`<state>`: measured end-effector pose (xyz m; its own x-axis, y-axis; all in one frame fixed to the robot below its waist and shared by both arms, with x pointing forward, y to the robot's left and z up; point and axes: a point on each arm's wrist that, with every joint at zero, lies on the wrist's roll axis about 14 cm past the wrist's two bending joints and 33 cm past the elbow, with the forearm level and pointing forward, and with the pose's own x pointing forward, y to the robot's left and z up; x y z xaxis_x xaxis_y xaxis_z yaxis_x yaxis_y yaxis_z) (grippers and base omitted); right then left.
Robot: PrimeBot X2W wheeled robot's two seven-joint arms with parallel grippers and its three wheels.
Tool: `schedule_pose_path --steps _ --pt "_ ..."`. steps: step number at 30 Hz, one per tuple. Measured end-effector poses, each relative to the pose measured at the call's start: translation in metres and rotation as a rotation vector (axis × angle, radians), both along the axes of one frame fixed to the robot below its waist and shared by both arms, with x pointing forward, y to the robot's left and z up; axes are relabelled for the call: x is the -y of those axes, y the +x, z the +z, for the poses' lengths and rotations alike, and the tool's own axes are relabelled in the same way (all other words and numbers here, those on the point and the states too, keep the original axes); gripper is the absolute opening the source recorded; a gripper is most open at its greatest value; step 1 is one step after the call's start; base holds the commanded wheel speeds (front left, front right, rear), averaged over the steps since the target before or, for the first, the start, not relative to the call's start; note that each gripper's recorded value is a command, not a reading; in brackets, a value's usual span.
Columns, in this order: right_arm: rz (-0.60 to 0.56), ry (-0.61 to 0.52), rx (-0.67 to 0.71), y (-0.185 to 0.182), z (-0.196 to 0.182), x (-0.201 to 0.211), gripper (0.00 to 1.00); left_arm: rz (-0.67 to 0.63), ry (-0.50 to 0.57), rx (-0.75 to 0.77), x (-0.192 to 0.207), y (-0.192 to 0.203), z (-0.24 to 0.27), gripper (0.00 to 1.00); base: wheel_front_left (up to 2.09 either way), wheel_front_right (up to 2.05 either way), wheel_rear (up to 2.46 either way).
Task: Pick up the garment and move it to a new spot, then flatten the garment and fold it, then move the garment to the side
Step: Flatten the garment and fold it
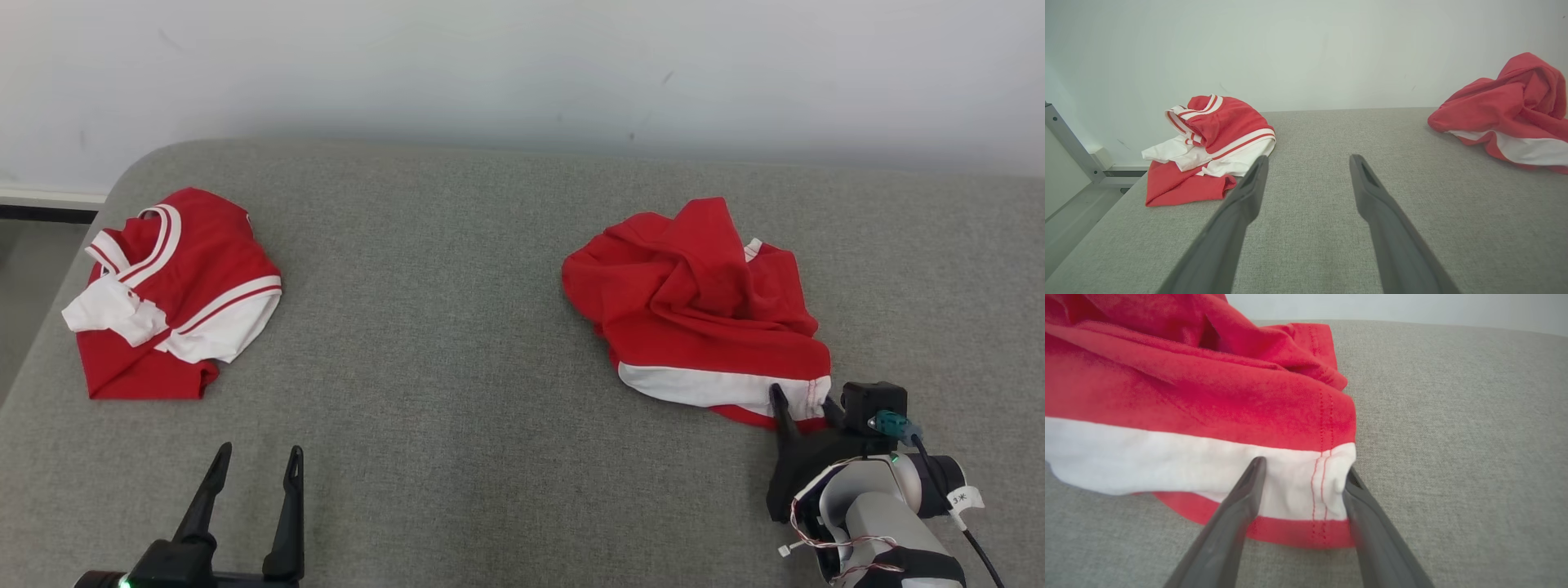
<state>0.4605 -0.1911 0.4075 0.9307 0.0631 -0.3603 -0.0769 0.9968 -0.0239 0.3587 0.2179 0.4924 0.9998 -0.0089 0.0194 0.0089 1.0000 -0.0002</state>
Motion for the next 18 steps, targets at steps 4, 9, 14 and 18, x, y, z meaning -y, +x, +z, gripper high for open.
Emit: schedule_pose_path --steps 4,9,14,18 --pt "0.006 0.015 0.034 -0.002 0.005 -0.004 0.0 0.005 -0.005 0.003 -0.001 -0.001 0.001 1.0 0.0 0.0 0.0" --pt "0.043 0.058 0.127 -0.006 0.03 -0.022 0.0 0.002 -0.018 0.002 0.003 -0.007 -0.001 1.0 0.0 0.0 0.0" --pt "0.072 0.102 0.253 -0.023 0.06 -0.027 0.0 -0.039 -0.033 0.012 0.018 -0.006 0.002 1.0 0.0 0.0 0.0" --pt "0.055 0.124 0.314 -0.05 0.072 -0.012 0.0 -0.076 -0.036 0.023 0.03 -0.001 0.005 1.0 0.0 0.0 0.0"
